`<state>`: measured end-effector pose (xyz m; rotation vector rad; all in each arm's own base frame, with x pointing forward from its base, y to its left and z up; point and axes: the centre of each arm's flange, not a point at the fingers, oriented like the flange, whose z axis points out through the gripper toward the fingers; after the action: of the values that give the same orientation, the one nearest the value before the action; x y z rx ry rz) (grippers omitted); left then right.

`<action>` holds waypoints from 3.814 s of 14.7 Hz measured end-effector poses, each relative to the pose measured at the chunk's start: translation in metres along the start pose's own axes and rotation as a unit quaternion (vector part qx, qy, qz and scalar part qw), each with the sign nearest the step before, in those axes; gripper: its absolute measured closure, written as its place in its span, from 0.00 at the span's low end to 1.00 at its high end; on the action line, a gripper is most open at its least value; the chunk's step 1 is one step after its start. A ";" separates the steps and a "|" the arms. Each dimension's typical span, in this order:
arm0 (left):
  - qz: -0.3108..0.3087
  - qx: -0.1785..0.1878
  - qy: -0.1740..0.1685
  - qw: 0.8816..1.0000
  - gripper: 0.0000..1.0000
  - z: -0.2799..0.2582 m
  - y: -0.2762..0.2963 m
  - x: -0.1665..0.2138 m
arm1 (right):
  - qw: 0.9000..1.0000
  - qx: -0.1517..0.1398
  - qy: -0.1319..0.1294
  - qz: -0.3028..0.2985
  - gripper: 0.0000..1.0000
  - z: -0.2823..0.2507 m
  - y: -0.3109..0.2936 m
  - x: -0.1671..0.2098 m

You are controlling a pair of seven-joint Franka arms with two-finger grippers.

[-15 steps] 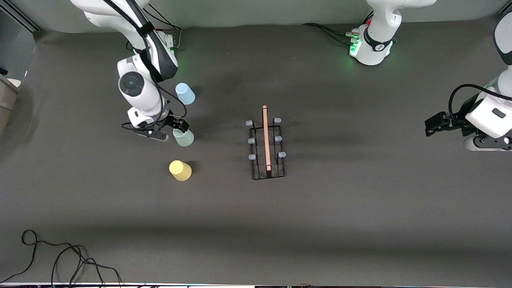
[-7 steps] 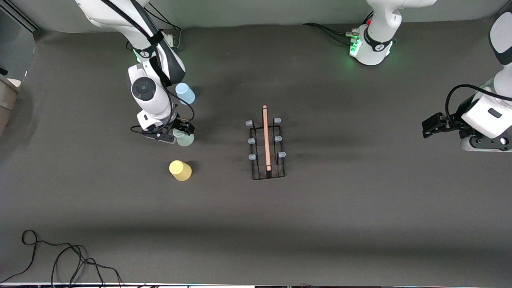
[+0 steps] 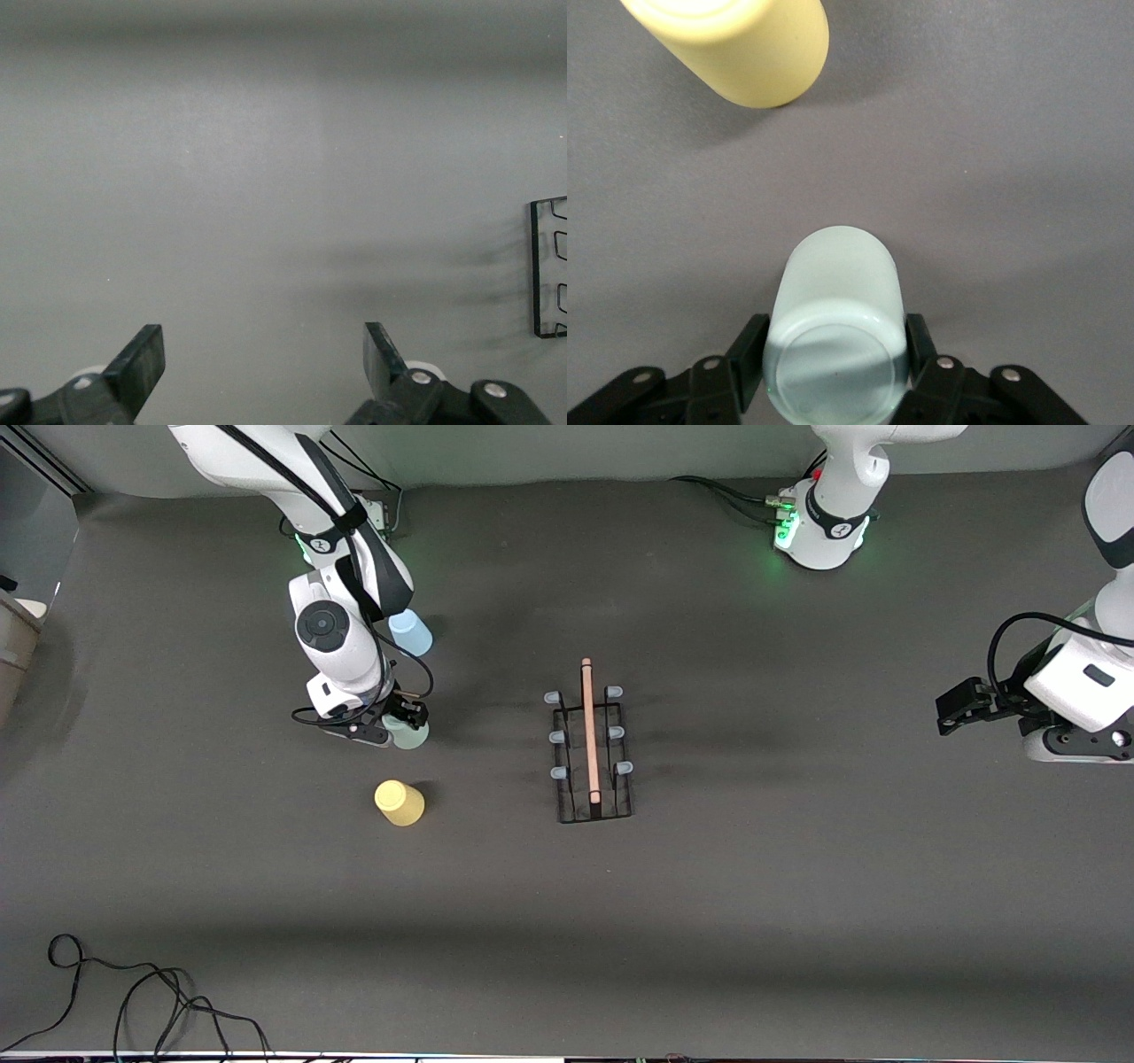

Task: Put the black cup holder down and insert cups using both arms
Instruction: 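Grasp the pale green cup with the right gripper, then carry the green cup with the right gripper onto a rack peg, then release the green cup and move the right gripper to the yellow cup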

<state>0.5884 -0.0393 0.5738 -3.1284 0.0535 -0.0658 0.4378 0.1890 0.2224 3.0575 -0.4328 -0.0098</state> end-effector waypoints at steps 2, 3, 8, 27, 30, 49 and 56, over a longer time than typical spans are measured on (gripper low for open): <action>-0.001 0.000 0.001 1.000 0.00 0.000 -0.001 0.000 | 1.000 0.003 0.003 0.000 0.33 -0.003 -0.002 0.002; -0.001 0.000 0.001 1.000 0.00 0.000 -0.002 0.000 | 1.000 0.006 0.005 0.002 0.33 -0.007 -0.003 0.004; -0.003 0.000 -0.001 1.000 0.00 0.002 -0.004 0.000 | 0.997 0.038 -0.050 0.044 0.33 -0.084 -0.019 0.012; -0.017 -0.015 0.009 1.000 0.01 0.010 -0.013 0.003 | 0.983 0.054 -0.025 0.176 0.33 -0.142 -0.253 -0.064; -0.017 -0.016 0.013 1.000 0.01 0.015 -0.013 0.003 | 0.984 0.045 -0.024 0.171 0.33 -0.125 -0.259 -0.068; -0.015 -0.016 0.014 1.000 0.06 0.019 -0.015 0.000 | 0.999 0.023 -0.019 -0.019 0.00 -0.155 -0.065 0.145; -0.013 -0.016 0.014 1.000 0.11 0.019 -0.016 -0.001 | 0.999 0.011 0.025 -0.047 0.00 -0.054 -0.042 0.152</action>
<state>0.5891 -0.0235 0.5552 -3.1600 0.0128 -0.1100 0.5960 0.1901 0.2744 3.0900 -0.2872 0.0666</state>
